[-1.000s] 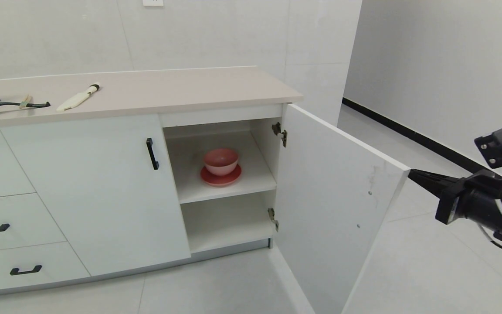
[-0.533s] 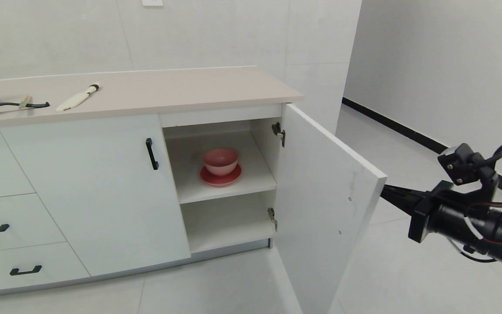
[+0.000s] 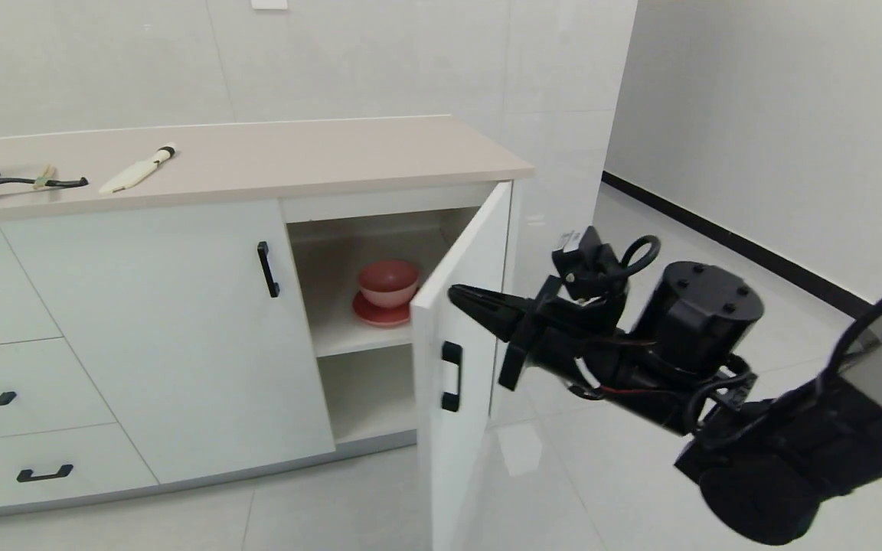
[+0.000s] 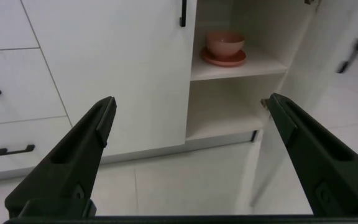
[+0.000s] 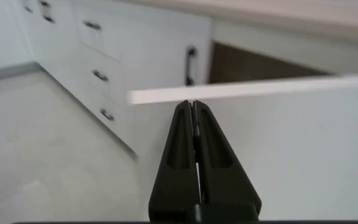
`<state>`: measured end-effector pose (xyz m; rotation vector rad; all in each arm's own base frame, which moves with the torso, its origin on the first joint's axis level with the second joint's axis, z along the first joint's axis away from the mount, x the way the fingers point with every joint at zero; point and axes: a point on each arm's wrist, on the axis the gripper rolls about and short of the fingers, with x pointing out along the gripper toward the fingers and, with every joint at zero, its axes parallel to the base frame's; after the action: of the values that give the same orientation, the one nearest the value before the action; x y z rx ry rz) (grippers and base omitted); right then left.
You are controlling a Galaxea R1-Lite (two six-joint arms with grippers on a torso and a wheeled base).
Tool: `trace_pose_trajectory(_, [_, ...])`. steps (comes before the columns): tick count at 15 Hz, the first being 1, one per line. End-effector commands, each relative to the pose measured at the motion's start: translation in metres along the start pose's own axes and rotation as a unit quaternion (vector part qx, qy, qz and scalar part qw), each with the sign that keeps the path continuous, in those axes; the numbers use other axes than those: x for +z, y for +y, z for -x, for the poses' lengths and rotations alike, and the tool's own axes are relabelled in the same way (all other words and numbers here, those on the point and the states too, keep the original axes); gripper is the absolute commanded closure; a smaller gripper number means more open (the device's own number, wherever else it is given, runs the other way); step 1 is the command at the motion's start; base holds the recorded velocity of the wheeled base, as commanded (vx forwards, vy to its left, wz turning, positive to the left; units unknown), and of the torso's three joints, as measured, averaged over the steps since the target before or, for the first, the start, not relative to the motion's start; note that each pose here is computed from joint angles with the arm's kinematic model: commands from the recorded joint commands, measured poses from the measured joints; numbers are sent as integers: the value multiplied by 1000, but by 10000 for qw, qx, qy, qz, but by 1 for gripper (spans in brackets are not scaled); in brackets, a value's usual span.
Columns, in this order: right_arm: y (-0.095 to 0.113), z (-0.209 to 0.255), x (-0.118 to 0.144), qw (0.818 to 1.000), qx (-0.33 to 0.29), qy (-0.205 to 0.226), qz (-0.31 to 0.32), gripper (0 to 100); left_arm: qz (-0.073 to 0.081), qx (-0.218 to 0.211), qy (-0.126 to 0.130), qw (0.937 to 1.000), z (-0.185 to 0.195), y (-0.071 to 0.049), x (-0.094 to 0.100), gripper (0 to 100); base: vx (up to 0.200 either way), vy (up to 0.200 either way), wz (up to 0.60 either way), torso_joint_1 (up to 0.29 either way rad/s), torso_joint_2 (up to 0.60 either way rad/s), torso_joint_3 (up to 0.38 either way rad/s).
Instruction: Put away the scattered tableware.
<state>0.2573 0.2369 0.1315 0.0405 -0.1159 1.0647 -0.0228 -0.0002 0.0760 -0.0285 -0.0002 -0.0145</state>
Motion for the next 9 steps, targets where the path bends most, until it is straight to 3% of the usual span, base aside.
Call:
trace_pose_trajectory(1, [14, -9, -9, 9996, 230, -130, -93, 100, -4, 3, 2, 10000, 0, 0, 0, 0, 0, 0, 0, 0, 0, 0])
trace_pose_trajectory(3, [15, 41, 25, 9997, -3, -236, -19, 100, -4, -4, 2, 10000, 0, 0, 0, 0, 0, 0, 0, 0, 0, 0])
trace_pose_trajectory(6, [28, 109, 55, 9989, -288, -355, 58, 100, -4, -4, 2, 10000, 0, 0, 0, 0, 0, 0, 0, 0, 0, 0])
trace_pose_trajectory(9, [26, 158, 78, 9930, -925, -676, 286, 100, 3, -4, 2, 10000, 0, 0, 0, 0, 0, 0, 0, 0, 0, 0])
